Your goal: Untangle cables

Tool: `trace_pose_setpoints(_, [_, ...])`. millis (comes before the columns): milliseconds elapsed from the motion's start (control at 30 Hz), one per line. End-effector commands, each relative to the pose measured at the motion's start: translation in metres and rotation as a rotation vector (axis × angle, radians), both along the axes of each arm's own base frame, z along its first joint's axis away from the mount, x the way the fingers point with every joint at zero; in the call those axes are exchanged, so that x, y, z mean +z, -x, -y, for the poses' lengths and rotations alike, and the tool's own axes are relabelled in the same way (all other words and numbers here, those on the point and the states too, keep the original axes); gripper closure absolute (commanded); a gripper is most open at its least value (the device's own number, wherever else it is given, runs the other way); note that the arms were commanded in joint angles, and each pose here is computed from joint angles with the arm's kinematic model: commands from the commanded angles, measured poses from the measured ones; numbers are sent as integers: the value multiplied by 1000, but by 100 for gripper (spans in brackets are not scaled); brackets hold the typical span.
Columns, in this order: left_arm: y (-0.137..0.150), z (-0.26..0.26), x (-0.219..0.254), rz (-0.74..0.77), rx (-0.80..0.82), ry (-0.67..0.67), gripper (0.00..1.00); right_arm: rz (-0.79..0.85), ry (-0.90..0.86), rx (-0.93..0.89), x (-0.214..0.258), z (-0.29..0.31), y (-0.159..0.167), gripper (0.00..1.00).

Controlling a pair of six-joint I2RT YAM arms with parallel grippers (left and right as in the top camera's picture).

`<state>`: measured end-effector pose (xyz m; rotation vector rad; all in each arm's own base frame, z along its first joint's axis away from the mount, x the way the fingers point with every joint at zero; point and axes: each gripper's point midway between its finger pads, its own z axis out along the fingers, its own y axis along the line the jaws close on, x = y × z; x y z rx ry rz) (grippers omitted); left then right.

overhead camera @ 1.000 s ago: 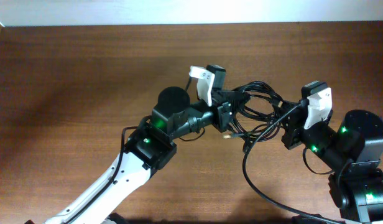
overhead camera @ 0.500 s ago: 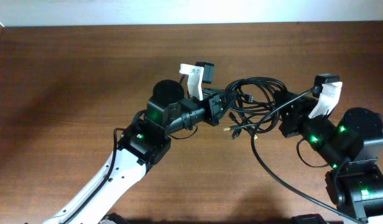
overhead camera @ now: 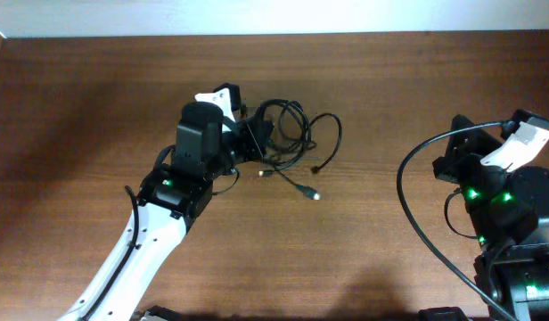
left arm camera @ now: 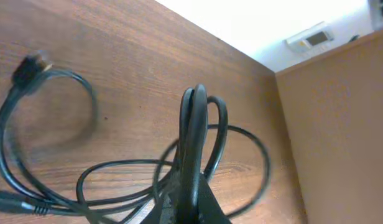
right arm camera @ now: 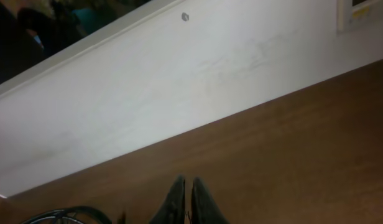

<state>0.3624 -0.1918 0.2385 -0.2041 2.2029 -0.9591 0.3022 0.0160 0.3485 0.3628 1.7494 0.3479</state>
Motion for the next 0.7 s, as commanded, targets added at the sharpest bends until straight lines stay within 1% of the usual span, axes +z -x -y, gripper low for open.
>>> trace_pose_setpoints(0, [23,41,46,282,-366,20,100,16,13,105,9,-17,4,64])
trace_pose_setpoints(33, [34,51,59,380,-477,31,100,23,50,188,9,-29,6,54])
trace_pose_setpoints(67, [49,60,72,476,-596,53,100,38,95,310,10,-48,11,45])
trace_pose_setpoints(100, [62,67,83,538,-685,85,100,61,127,449,11,-69,20,37])
trace_pose_setpoints(133, [65,68,87,553,-707,98,100,72,130,523,12,-80,25,32])
trace_pose_setpoints(200, [70,70,90,568,-733,111,100,77,105,625,12,-95,35,32])
trace_pose_setpoints(267, [75,77,93,588,-751,115,100,78,67,770,12,-114,50,31])
trace_pose_setpoints(300, [77,81,100,627,-762,119,100,79,43,852,12,-124,58,30])
trace_pose_setpoints(333, [77,81,104,655,-762,120,100,61,31,873,8,-127,59,30])
trace_pose_setpoints(367, [77,82,106,665,-762,120,100,48,26,873,6,-127,58,30])
trace_pose_setpoints(433, [72,81,111,693,-735,112,100,-29,-5,876,-11,-128,53,30])
trace_pose_setpoints(500, [76,82,131,732,-737,176,100,-133,-44,875,-34,-128,45,30])
trace_pose_setpoints(567, [86,80,162,829,-750,248,100,-204,-71,873,-51,-129,35,31])
trace_pose_setpoints(633, [94,76,190,964,-743,277,100,-251,-79,858,-64,-127,27,31])
trace_pose_setpoints(667, [93,70,202,1008,-717,293,100,-267,-52,840,-70,-124,26,31])
